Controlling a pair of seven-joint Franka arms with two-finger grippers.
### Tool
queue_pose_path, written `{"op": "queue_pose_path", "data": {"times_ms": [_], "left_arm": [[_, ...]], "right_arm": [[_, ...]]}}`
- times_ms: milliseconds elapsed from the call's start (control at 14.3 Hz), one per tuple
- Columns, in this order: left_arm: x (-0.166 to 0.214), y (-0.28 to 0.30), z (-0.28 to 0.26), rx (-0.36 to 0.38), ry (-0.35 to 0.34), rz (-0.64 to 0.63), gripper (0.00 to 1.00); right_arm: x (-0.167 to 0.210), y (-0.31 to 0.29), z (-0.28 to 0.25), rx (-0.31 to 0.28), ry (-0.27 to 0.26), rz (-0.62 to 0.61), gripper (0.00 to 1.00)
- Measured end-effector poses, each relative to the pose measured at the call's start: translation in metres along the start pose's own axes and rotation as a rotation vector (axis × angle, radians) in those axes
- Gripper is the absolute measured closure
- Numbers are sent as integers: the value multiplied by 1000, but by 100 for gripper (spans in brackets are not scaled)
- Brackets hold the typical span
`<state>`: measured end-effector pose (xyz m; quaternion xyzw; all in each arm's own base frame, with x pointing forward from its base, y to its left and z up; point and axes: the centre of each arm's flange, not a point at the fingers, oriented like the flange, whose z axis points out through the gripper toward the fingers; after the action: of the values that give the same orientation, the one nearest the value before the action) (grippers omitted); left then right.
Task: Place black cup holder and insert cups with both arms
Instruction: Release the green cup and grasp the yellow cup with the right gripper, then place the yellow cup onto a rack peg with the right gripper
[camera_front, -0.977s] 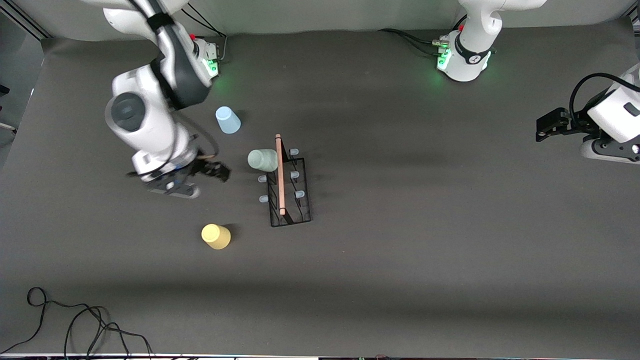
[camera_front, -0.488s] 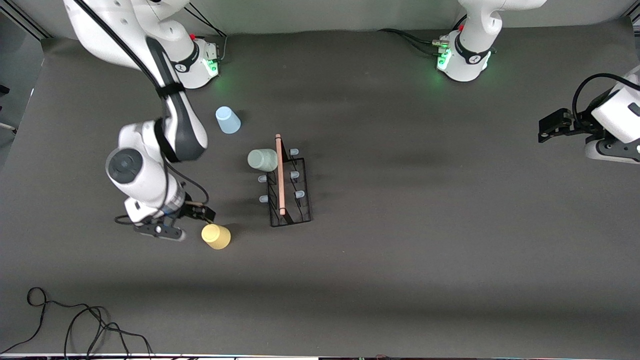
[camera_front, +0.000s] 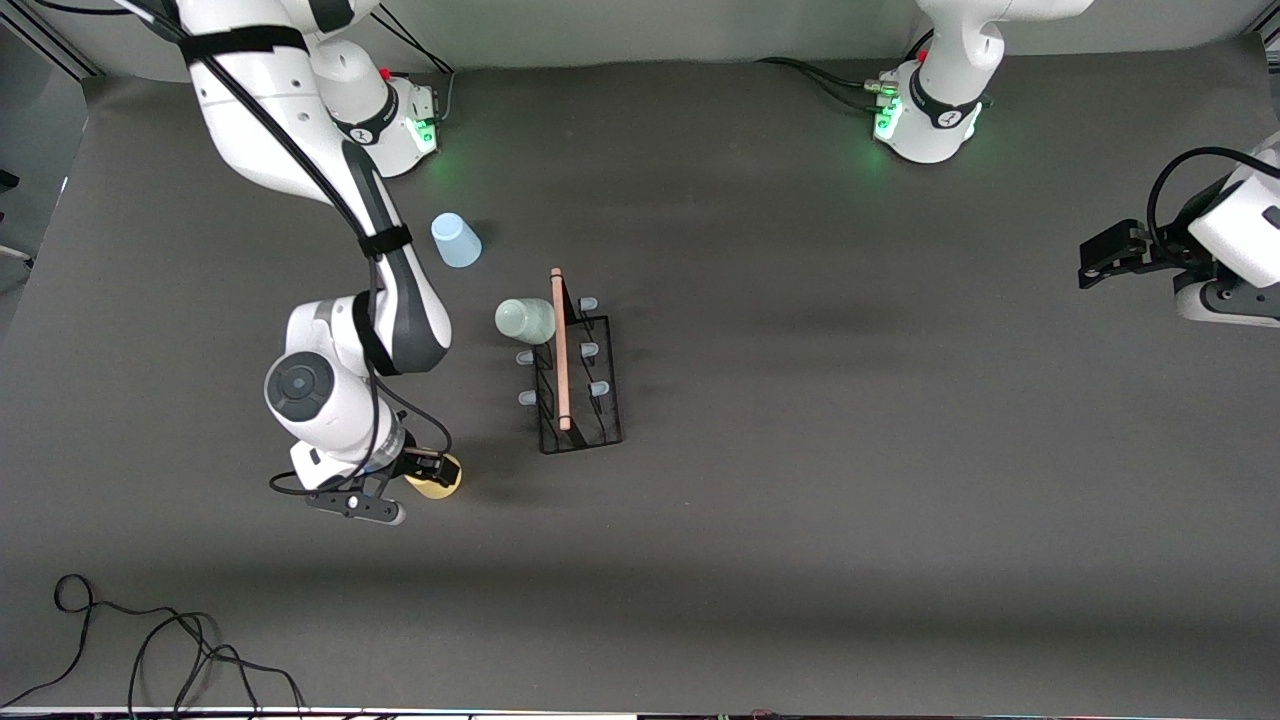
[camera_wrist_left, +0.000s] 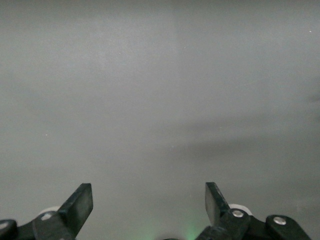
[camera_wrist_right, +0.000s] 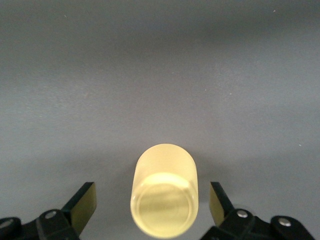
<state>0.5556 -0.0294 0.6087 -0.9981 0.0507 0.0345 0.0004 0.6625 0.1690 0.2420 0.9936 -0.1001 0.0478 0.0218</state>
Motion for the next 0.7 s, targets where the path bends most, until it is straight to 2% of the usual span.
{"op": "queue_pose_path", "data": {"times_ms": [279,419,488,558,698], "left_arm": [[0,1,-1,0,2,-5,0],[0,1,-1,0,2,-5,0],[0,1,-1,0,2,-5,0],[0,1,-1,0,2,-5,0],[0,1,-1,0,2,-5,0]], "right_arm": [[-2,8,29,-24,-17,-3,0],[-3,8,30,-25,-24,-15,17],[-3,8,29,-23,-28,-18,30],[-3,7,27,-21,-34,-20,33],[-1,6,14,-17,-51,-24,33]]}}
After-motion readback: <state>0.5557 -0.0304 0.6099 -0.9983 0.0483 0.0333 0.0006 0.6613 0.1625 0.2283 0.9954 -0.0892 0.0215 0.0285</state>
